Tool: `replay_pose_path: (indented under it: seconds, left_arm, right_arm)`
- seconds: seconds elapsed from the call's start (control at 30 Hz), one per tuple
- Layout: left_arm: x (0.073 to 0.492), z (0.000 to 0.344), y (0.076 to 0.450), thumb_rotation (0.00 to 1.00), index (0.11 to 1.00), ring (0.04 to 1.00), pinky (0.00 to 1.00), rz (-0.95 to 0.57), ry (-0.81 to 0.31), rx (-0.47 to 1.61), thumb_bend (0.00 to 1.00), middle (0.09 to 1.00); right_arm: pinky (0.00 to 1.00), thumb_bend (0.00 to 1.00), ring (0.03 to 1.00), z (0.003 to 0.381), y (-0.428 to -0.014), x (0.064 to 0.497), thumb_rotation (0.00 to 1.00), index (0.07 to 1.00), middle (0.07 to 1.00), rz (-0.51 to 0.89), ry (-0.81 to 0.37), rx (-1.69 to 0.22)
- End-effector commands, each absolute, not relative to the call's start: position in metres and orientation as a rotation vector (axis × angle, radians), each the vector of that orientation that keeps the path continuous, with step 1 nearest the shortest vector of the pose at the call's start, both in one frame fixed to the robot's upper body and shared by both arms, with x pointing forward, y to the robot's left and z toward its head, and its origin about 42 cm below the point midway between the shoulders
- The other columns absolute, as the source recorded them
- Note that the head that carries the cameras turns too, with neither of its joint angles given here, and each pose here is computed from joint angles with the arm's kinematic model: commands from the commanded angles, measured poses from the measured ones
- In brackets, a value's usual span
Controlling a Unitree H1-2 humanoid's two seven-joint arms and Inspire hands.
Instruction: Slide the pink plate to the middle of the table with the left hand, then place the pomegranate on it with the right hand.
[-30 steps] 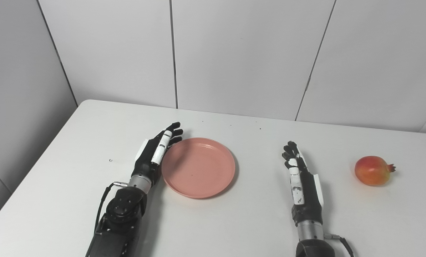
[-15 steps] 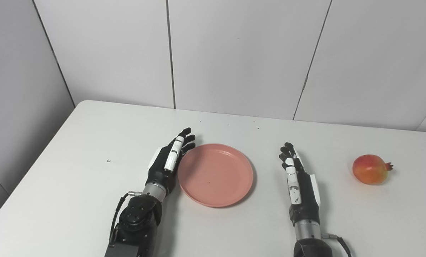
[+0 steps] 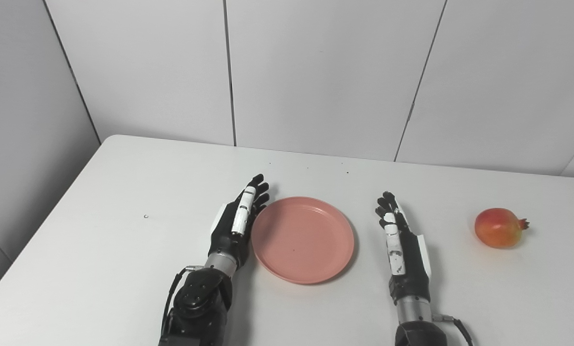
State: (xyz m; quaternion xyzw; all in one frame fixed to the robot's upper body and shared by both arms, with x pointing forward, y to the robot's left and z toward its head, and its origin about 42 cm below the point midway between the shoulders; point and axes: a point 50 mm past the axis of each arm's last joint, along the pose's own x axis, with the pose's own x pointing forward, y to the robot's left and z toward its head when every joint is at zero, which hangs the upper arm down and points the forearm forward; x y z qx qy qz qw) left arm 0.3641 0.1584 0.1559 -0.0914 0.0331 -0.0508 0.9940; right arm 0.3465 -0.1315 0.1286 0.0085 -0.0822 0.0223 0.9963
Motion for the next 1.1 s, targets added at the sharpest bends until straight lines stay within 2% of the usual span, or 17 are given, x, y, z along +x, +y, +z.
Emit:
replay_pose_path:
  seconds: [0.0, 0.5, 0.9, 1.07]
  left_arm:
    - [0.364, 0.1645, 0.1459, 0.99, 0.874, 0.915, 0.91, -0.126, -0.002, -0.193, 0.29, 0.905]
    - [0.3569, 0.1607, 0.138, 1.0, 0.889, 0.91, 0.9, -0.206, -0.009, -0.229, 0.29, 0.904]
    - [0.3547, 0.162, 0.1441, 0.97, 0.87, 0.895, 0.88, -0.25, -0.031, -0.196, 0.29, 0.882]
    - [0.355, 0.1603, 0.1461, 1.0, 0.878, 0.898, 0.88, -0.252, -0.04, -0.148, 0.29, 0.887]
  right_arm:
    - [0.96, 0.58, 0.913, 0.1268, -0.1284, 0.3423, 1.0, 0.918, 0.913, 0.04, -0.163, 0.022]
    - [0.95, 0.55, 0.916, 0.1289, -0.1266, 0.3419, 0.99, 0.919, 0.915, 0.015, -0.176, 0.054]
    - [0.94, 0.54, 0.915, 0.1309, -0.1208, 0.3398, 1.0, 0.915, 0.911, 0.003, -0.179, 0.04]
    - [0.93, 0.54, 0.908, 0.1311, -0.1195, 0.3411, 1.0, 0.91, 0.904, -0.001, -0.182, 0.049]
